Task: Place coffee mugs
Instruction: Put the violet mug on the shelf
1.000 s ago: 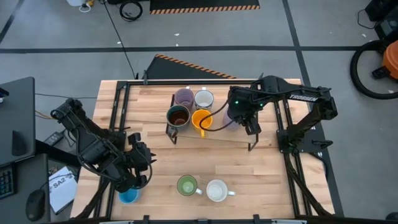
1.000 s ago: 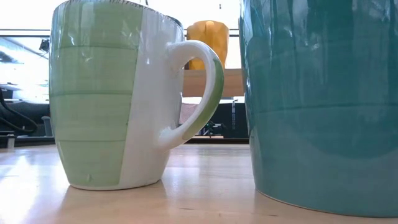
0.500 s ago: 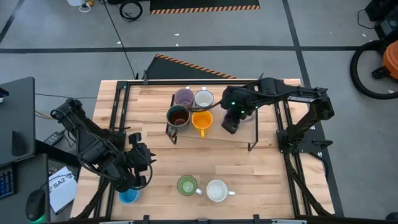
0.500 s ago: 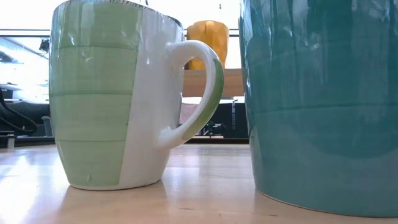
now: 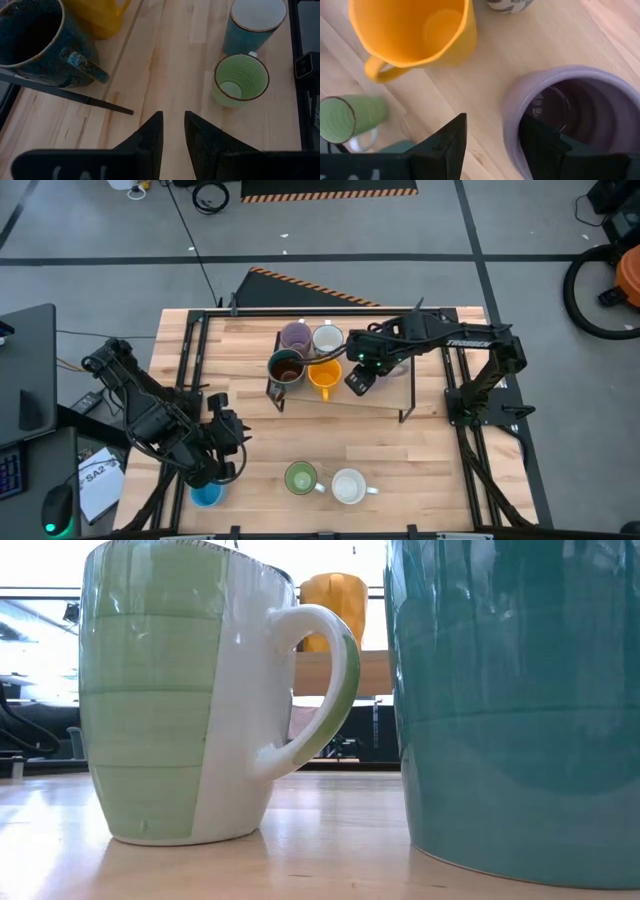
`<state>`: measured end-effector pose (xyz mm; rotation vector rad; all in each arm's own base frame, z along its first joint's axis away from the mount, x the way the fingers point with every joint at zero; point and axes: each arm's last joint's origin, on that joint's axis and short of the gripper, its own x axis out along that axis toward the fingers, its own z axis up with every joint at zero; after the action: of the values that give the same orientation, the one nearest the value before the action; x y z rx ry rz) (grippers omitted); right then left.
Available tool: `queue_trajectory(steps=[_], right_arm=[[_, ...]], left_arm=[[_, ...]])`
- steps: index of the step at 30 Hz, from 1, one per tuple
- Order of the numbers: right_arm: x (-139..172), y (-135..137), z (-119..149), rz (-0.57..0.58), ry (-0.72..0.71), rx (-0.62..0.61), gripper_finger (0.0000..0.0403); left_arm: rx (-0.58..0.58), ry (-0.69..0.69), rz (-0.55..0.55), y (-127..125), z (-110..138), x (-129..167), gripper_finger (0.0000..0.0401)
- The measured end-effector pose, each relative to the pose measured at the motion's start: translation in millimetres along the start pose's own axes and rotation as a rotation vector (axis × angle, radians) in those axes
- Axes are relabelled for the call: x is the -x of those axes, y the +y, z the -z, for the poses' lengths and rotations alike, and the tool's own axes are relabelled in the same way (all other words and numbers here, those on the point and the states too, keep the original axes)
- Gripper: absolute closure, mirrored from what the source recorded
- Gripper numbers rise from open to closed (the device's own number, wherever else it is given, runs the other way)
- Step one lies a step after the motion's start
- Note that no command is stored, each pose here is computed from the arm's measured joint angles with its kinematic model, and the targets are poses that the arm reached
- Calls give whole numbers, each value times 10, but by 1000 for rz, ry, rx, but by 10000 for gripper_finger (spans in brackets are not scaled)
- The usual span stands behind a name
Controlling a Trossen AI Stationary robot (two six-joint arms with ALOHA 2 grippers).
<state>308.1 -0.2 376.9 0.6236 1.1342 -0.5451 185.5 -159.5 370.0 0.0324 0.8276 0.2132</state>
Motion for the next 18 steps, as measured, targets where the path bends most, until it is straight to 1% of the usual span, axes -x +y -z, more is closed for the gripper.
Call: queue_trajectory(steps=[5, 10, 18], right_arm=[[-1, -62, -63, 25, -24, -19, 226], [-7, -131, -127, 37, -32, -2, 244], [-9, -146, -138, 29, -21, 68, 314]], left_arm=[[-2, 0, 0, 0, 0, 0, 317], [1, 0, 0, 0, 0, 0, 317], [9, 0, 0, 0, 0, 0, 317]])
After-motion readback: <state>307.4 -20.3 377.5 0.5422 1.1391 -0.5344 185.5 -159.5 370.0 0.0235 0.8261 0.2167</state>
